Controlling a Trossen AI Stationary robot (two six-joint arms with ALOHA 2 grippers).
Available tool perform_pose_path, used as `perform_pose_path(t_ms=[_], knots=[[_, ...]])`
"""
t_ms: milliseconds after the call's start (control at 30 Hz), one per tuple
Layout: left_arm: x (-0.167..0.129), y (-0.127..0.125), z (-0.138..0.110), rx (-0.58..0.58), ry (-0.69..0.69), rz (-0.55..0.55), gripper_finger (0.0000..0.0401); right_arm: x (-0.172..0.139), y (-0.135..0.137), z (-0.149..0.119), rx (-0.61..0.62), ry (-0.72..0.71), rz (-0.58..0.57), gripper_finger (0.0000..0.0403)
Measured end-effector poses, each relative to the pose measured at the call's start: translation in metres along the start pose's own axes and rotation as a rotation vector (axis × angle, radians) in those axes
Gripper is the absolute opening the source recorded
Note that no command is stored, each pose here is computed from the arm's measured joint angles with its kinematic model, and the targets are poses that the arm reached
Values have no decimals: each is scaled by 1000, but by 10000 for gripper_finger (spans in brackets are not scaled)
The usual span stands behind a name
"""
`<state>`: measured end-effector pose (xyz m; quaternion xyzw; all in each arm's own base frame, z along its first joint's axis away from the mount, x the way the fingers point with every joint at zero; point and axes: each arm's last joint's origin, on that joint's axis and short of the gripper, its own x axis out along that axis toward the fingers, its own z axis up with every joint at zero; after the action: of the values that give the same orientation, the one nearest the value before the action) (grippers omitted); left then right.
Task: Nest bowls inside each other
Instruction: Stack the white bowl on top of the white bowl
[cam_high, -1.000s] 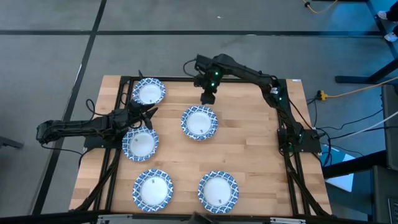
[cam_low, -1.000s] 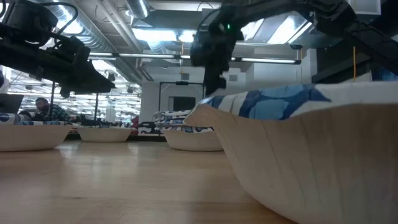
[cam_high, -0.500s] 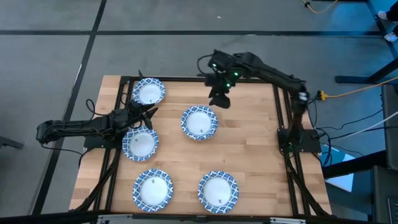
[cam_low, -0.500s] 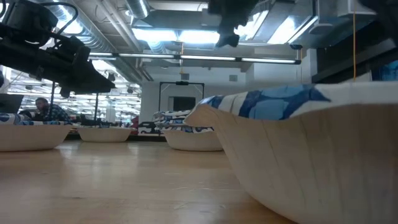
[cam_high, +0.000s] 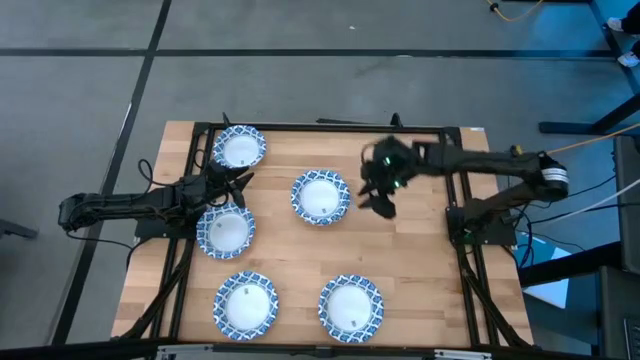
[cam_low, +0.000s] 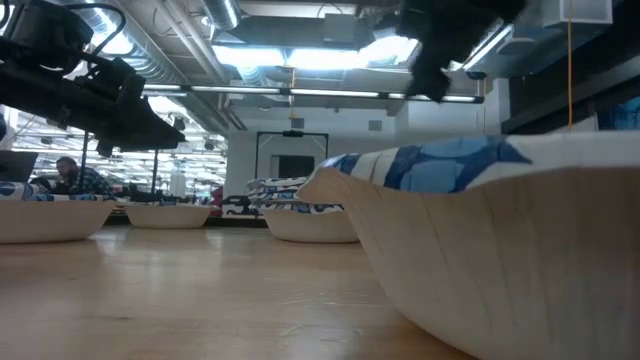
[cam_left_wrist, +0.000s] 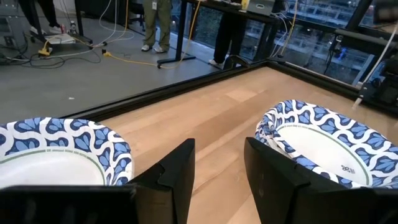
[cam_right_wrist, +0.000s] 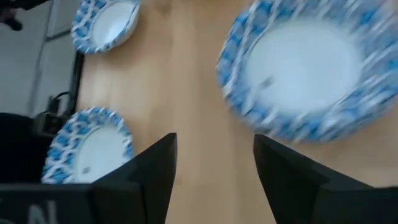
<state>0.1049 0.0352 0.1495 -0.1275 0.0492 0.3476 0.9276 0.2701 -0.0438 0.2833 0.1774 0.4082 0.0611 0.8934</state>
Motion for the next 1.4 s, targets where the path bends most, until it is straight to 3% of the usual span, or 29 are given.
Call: perform_pose_path(t_ms=[233, 400, 667, 867, 1233, 1400], knots=[[0, 0, 0, 0, 0, 0, 133, 46, 22, -73, 114, 131, 144, 213], [0, 0, 0, 0, 1, -1, 133, 64, 47, -99, 97, 182, 213, 213], [0, 0, 0, 0, 2, -5, 133, 69, 69, -98, 92, 30, 130, 213], [0, -1, 0, -8, 9, -26, 133, 69, 73, -93, 87, -24, 147, 213], [0, -1, 0, -6, 12, -33, 133, 96, 84, -111, 215, 146, 203, 213], [0, -1, 0, -2, 12, -33, 133, 105, 100, -113, 221, 128, 291, 213]])
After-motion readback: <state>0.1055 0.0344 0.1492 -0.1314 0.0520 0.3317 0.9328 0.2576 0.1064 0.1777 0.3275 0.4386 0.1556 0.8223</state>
